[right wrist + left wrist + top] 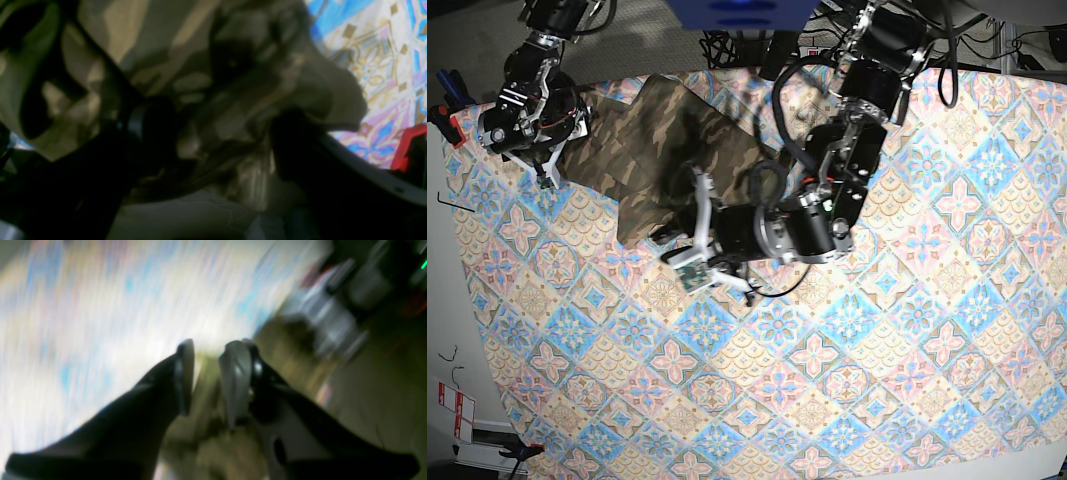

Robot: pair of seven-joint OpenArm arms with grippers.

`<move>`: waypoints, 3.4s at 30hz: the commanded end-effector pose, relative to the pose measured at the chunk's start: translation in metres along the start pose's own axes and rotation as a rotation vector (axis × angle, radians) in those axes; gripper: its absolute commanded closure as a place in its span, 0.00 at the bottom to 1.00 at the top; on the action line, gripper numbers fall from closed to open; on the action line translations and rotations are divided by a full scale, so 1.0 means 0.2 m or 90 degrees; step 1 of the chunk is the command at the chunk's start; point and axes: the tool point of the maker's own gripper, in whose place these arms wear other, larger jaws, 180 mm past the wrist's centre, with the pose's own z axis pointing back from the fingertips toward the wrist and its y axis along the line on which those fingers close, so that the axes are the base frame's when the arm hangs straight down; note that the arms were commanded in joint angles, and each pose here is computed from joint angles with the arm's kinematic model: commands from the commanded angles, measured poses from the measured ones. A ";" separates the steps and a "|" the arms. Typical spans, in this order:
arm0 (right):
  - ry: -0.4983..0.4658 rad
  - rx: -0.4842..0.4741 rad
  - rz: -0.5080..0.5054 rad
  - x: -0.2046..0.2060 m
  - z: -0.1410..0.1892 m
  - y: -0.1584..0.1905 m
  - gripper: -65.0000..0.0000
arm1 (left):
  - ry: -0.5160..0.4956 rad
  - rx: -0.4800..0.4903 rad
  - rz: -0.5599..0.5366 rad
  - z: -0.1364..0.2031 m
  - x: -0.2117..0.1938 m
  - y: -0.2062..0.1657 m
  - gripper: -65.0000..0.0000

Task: Fold the T-shirt properly
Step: 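Lift the strip end with the left gripper and carry it toward the right gripper, then lower the folded end onto the shirt and pull the left gripper back, then regrasp the shirt ends with both grippers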

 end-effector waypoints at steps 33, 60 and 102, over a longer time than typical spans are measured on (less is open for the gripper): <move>-0.038 -0.046 -0.060 -0.02 0.06 -0.17 0.28 | 0.072 -0.047 0.403 0.04 -0.84 0.19 0.44; -0.047 -0.086 -0.161 -0.25 0.09 -0.33 0.28 | 0.064 -0.045 0.549 -0.49 -0.80 0.25 0.91; -0.214 0.024 -0.193 0.29 0.27 -0.23 0.17 | 0.034 0.133 0.654 0.10 -1.23 0.70 0.91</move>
